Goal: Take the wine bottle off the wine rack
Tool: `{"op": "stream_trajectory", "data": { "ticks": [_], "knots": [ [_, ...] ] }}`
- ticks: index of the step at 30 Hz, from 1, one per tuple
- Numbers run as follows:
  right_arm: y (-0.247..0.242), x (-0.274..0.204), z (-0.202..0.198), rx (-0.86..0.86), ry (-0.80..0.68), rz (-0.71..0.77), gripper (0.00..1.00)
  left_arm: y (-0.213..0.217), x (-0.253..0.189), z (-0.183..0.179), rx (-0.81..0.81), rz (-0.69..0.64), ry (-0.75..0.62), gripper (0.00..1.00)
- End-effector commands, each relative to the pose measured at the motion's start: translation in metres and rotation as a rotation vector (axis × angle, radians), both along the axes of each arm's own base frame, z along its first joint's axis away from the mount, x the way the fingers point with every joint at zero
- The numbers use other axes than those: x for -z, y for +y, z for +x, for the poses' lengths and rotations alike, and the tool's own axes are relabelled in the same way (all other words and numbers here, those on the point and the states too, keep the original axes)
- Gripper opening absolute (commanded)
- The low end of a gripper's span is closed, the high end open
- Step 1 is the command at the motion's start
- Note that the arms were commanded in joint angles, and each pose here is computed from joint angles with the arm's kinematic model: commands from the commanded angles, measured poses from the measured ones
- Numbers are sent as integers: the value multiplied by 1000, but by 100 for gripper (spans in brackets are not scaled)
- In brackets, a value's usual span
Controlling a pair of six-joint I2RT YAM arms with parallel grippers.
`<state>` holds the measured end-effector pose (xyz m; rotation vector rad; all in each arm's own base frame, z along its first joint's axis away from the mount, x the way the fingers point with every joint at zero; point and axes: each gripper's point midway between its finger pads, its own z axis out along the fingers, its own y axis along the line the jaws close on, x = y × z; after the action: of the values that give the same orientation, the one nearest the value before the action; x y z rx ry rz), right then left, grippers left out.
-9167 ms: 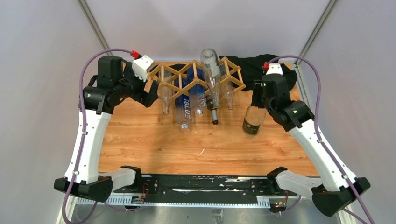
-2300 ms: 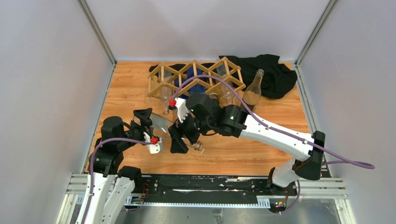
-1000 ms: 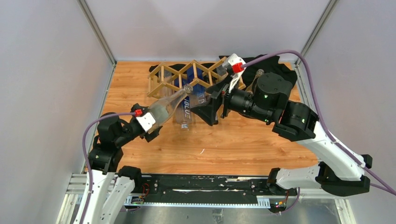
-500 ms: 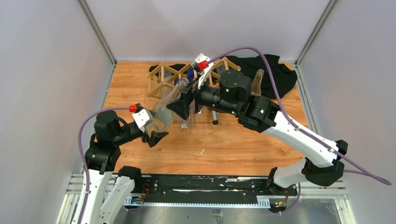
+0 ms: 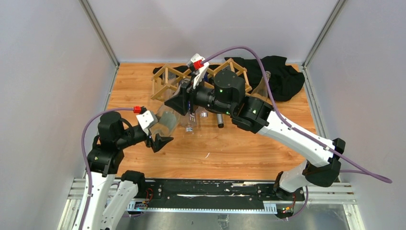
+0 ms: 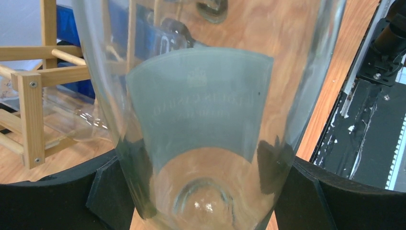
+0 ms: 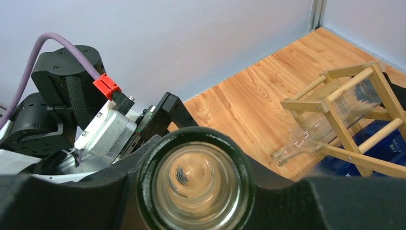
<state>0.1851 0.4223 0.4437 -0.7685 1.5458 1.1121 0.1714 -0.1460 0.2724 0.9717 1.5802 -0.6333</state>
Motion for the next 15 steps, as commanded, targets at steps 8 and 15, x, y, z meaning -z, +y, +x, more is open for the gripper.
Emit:
{"op": "stream_trajectory", "data": {
  "ticks": [8, 15],
  "knots": [
    [-46, -18, 11, 104, -20, -27, 0, 16, -48, 34, -82, 119, -39, 100],
    [-113, 8, 9, 233, 14, -112, 0, 23, -55, 54, -185, 101, 1, 100]
  ]
}}
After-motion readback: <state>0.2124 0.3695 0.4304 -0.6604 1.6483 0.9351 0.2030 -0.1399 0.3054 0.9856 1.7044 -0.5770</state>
